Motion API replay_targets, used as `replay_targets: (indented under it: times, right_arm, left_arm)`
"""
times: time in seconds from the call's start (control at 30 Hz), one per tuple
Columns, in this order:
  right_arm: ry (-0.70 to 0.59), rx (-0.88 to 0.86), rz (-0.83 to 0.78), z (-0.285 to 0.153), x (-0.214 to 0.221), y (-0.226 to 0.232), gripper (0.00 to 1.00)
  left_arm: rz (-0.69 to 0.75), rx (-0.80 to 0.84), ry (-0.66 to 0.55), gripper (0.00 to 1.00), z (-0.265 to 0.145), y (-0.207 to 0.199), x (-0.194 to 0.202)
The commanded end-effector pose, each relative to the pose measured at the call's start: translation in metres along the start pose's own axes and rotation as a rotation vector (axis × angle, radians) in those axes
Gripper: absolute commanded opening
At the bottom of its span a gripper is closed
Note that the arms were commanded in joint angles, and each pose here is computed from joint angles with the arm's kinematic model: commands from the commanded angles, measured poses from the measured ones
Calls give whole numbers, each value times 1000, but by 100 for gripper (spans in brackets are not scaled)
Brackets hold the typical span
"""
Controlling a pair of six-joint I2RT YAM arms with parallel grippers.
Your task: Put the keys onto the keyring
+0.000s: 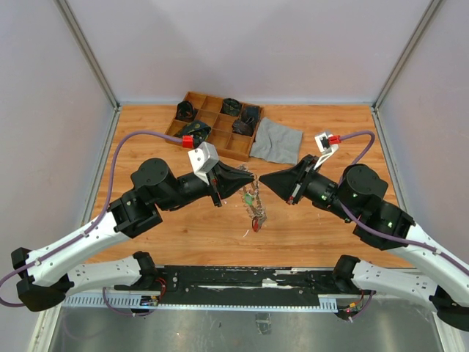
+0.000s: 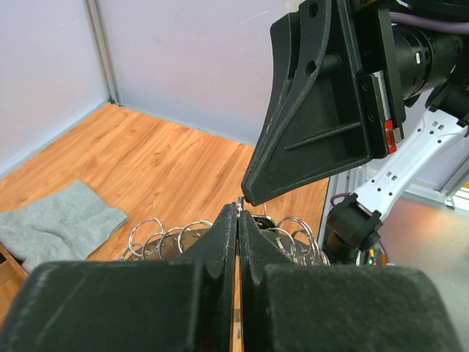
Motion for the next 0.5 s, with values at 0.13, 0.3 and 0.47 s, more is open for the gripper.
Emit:
replay_targets:
  times: [0.13, 0.3, 0.47]
  right_arm:
    - [25, -11, 36, 4, 5, 3, 1]
    - [51, 0, 36, 8, 10, 0, 1]
    - [79, 13, 39, 12, 14, -3, 1]
  left_arm:
    - [21, 9, -100, 1, -3, -1, -24]
    - [24, 2, -100, 0, -4, 0, -24]
    - [22, 7, -103, 1, -3, 0, -24]
Point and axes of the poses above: each gripper's point midway between its finger pads, its own z axis out along the fingers, its own y axis along the line the jaws close on, x = y × z, the point moved 5 cm from there along -z, back along the fingers, and after that the axes turned 14 degrees about z, right-handed, at the moved point
